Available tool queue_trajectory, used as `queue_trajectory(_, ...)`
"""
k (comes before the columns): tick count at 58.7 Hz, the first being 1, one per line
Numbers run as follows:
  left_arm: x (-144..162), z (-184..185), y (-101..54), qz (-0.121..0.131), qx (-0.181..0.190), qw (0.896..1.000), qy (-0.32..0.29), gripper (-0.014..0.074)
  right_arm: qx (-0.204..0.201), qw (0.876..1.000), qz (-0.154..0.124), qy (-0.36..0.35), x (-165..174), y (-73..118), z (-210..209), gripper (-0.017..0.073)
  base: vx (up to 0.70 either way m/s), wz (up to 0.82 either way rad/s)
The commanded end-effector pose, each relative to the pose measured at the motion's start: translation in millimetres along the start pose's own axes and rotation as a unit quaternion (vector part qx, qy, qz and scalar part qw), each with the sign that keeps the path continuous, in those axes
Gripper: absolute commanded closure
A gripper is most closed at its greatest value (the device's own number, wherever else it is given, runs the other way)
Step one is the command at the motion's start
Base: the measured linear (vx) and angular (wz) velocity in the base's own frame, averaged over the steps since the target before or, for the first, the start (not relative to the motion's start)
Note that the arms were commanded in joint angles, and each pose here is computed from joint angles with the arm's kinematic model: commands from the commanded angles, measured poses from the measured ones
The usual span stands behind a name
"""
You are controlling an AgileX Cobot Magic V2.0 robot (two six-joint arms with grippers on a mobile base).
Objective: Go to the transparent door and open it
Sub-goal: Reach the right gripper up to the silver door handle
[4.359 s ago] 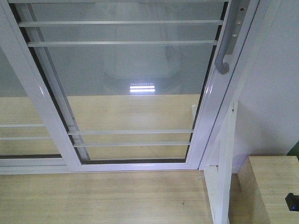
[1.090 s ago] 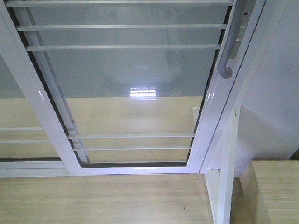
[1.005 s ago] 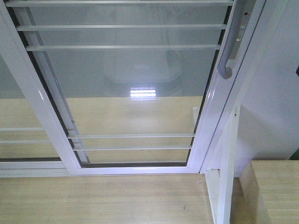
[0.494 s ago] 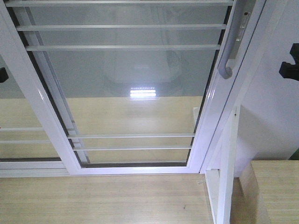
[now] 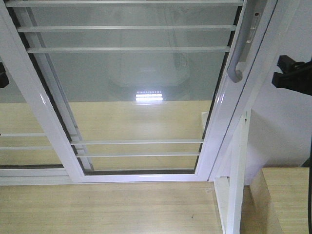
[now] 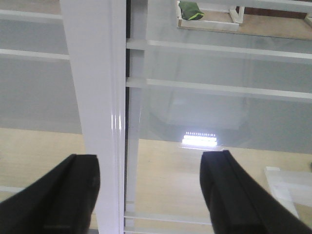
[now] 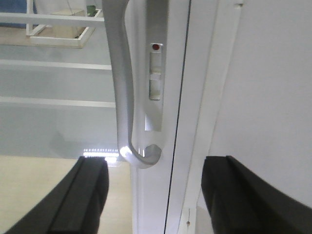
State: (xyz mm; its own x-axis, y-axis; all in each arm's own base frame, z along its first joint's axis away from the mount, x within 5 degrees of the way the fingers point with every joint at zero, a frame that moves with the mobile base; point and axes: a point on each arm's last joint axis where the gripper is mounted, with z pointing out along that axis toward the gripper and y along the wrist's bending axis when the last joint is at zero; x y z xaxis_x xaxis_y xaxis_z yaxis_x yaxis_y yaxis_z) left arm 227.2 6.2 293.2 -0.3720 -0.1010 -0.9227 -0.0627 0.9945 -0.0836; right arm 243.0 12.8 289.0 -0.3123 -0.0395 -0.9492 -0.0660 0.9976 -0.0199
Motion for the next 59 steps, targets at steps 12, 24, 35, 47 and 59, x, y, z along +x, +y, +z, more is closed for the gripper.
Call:
queue_trajectory(12,-19.1,-5.4,-1.5,-0.010,0.006,0.999,-0.052,0.0034,-0.019,0.998,-0.007,-0.061,-30.2,7.1,52.7,0.0064,0.00,0.00)
queue_trajectory(24,-16.8,-5.2,-1.2,-0.010,0.004,0.999,-0.039,0.0034,-0.019,0.998,-0.006,-0.057,-42.0,7.3,95.2,0.0064,0.00,0.00)
queue_trajectory(35,-16.8,-5.2,-1.2,-0.010,0.004,0.999,-0.039,0.0034,-0.019,0.997,-0.005,-0.068,-53.9,7.4,119.5,0.0064,0.00,0.00)
queue_trajectory(47,-16.8,-5.2,-1.2,-0.010,0.004,0.999,-0.039,0.0034,-0.019,0.997,-0.005,-0.068,-55.7,7.6,141.1,0.0064,0.00,0.00)
queue_trajectory(59,-16.8,-5.2,-1.2,-0.010,0.004,0.999,-0.039,0.0034,-0.032,0.997,-0.010,-0.066,-54.3,18.1,156.9,0.0064,0.00,0.00)
